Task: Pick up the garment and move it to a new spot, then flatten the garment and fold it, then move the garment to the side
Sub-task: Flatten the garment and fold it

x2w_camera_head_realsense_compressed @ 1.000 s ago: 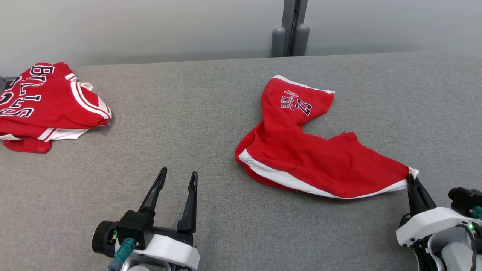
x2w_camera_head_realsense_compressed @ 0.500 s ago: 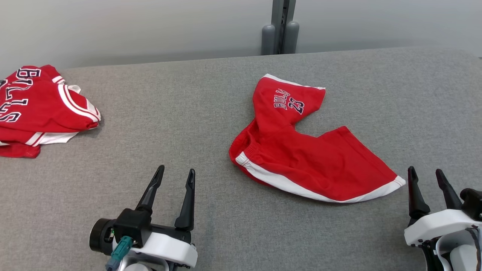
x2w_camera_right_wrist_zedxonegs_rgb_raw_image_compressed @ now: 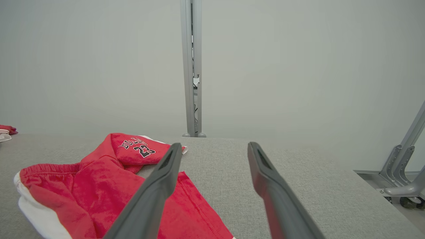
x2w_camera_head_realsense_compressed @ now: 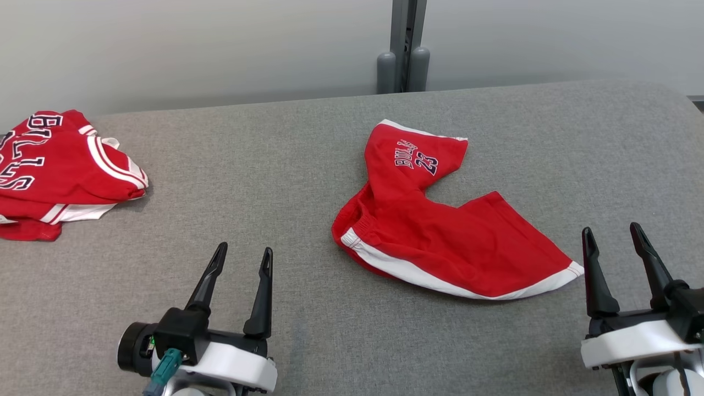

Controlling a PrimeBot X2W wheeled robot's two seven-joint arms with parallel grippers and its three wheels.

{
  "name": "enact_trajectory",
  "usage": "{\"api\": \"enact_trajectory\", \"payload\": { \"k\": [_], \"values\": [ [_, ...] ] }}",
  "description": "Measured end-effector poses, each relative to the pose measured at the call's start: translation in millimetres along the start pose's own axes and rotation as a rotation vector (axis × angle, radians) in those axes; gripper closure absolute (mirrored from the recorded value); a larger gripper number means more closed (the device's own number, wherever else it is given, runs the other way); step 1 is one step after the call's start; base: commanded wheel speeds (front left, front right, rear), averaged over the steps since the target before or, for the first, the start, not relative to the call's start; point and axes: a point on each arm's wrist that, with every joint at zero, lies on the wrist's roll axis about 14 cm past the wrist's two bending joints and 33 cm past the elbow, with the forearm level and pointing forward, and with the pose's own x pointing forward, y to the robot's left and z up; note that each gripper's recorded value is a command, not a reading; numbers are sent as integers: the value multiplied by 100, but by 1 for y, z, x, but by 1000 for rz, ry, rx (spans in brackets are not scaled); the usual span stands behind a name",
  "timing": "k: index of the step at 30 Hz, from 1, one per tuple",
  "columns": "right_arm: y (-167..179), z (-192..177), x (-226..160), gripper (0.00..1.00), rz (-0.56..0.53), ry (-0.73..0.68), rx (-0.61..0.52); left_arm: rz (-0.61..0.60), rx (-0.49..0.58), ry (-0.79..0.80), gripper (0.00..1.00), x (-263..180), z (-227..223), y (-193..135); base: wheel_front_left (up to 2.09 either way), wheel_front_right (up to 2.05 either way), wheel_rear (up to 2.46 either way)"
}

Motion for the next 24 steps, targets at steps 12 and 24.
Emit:
{"api": "enact_trajectory", "payload": {
  "k": [12,24],
  "values": [
    [-9,15,-23,0,-49,-47,30,81,-2,-5,0,-25,4,21,0,0,0],
    [4,11,-24,0,-19,-37,68,76,-2,0,0,-28,2,19,0,0,0]
  ]
}}
